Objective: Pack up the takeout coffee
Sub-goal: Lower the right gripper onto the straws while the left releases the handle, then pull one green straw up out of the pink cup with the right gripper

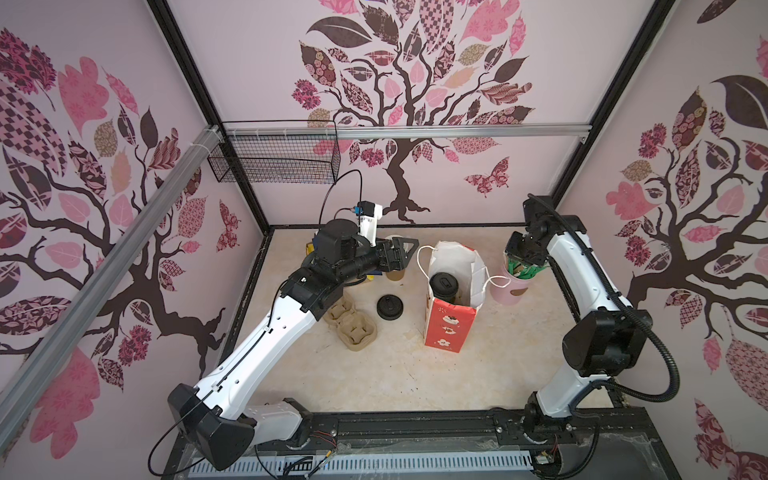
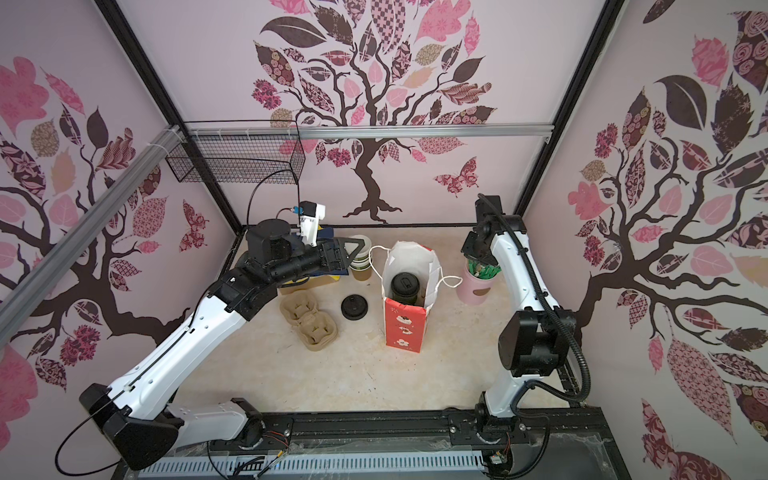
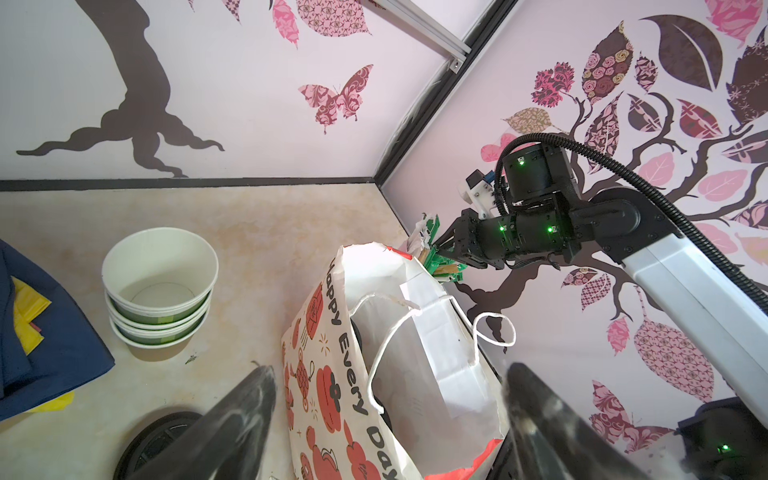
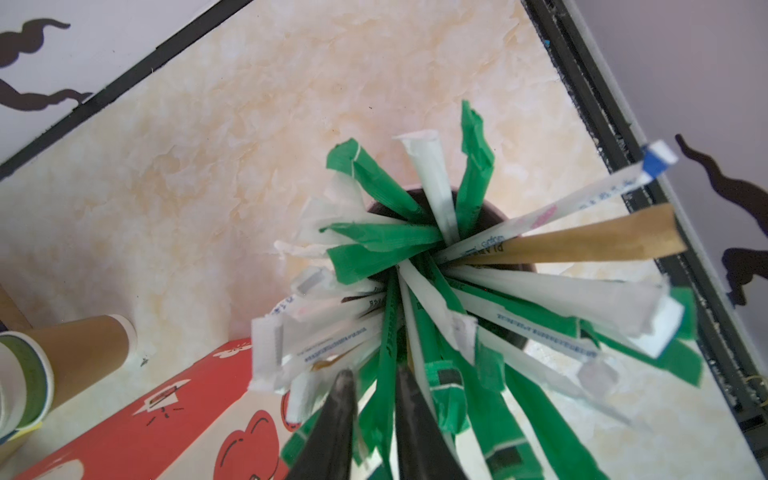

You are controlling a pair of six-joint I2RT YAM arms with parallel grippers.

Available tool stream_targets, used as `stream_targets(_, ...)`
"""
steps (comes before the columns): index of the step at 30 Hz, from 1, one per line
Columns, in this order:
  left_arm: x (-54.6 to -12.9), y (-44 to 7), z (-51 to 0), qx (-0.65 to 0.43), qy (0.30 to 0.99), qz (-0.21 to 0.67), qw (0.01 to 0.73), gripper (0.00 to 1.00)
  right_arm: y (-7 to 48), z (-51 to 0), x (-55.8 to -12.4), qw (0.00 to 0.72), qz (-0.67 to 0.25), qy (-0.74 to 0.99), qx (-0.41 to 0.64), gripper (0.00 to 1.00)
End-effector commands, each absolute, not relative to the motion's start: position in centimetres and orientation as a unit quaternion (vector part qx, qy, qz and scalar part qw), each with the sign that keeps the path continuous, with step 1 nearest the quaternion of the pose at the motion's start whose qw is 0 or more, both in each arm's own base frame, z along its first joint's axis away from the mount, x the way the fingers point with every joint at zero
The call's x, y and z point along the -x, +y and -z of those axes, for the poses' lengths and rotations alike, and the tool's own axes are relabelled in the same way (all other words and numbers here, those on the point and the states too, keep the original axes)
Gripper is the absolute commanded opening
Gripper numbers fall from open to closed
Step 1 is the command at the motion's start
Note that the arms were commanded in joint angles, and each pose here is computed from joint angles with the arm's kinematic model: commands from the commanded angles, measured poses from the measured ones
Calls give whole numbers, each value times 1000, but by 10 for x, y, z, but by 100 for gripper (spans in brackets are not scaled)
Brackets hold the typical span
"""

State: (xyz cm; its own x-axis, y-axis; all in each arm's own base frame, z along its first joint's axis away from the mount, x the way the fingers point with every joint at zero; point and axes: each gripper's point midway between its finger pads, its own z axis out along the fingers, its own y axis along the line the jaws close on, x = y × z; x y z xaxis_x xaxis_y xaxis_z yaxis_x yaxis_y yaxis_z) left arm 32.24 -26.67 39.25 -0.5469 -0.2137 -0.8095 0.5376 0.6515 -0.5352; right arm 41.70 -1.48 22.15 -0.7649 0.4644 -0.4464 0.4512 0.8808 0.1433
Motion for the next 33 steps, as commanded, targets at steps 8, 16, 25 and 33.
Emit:
stream_targets(8,-318,-261,-389,-106,782,399,467,88,-24,-248,-407,265,-12,927,-266,0)
stream_targets(16,-317,-258,-390,-104,782,396,471,88,-30,-280,-404,298,-14,912,-282,0)
stream_targets(25,-321,-239,-377,-63,794,365,483,87,-39,-345,-386,353,-14,884,-307,0)
stream_targets(33,-324,-235,-375,-50,788,365,494,87,-48,-411,-354,411,-10,853,-321,0)
